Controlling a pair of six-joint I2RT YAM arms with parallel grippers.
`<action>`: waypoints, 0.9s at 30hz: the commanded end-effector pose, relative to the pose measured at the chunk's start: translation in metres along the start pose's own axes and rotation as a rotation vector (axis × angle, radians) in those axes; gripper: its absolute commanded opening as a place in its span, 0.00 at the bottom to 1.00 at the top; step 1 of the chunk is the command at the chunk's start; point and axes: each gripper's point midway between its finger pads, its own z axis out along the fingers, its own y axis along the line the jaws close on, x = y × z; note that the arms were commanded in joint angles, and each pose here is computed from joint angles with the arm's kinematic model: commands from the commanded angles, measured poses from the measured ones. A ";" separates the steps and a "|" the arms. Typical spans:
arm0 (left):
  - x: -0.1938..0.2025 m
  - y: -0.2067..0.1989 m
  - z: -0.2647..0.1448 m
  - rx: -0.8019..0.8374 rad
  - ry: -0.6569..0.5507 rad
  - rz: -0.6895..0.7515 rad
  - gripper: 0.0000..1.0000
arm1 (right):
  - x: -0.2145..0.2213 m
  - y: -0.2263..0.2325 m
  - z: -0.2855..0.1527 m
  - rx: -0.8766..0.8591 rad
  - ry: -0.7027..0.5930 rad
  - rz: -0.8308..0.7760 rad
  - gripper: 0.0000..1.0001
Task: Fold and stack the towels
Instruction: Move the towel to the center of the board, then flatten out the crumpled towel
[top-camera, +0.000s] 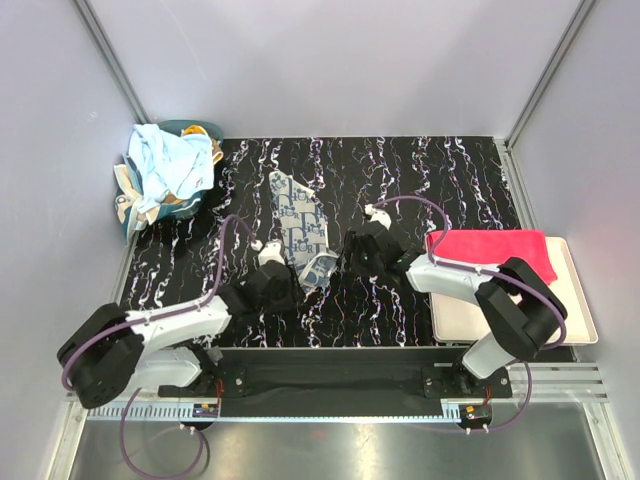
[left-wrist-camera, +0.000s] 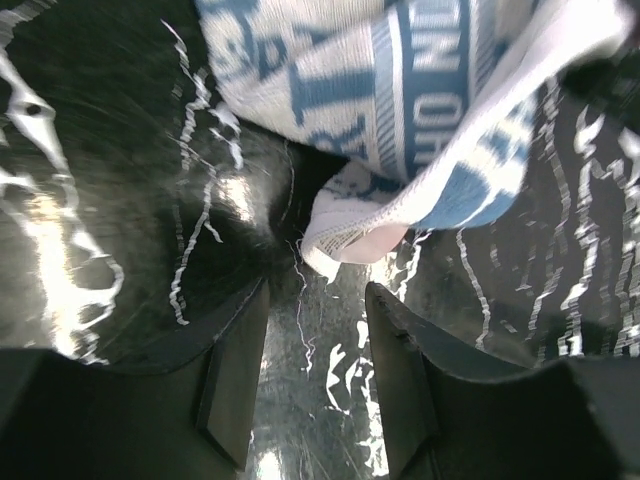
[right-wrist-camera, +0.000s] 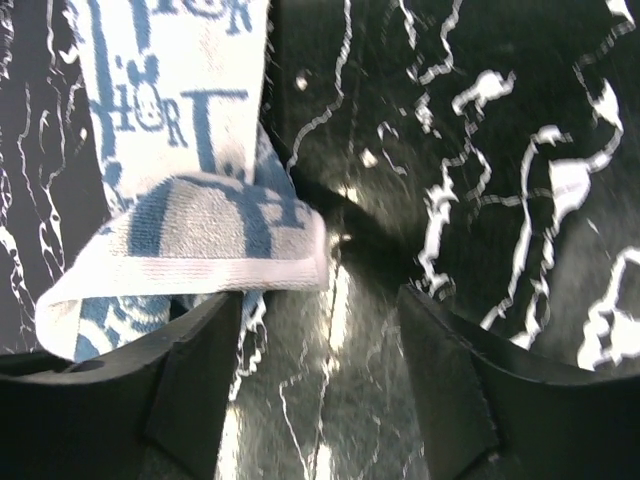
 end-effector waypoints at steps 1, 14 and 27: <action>-0.008 -0.025 0.011 0.103 -0.049 0.000 0.48 | -0.027 0.022 0.008 -0.067 -0.112 -0.043 0.67; -0.004 -0.015 0.030 0.006 -0.077 0.018 0.48 | -0.040 0.030 0.034 -0.097 -0.188 -0.161 0.57; -0.011 -0.007 0.026 -0.035 -0.121 -0.006 0.21 | -0.056 0.024 0.039 -0.054 -0.268 -0.220 0.52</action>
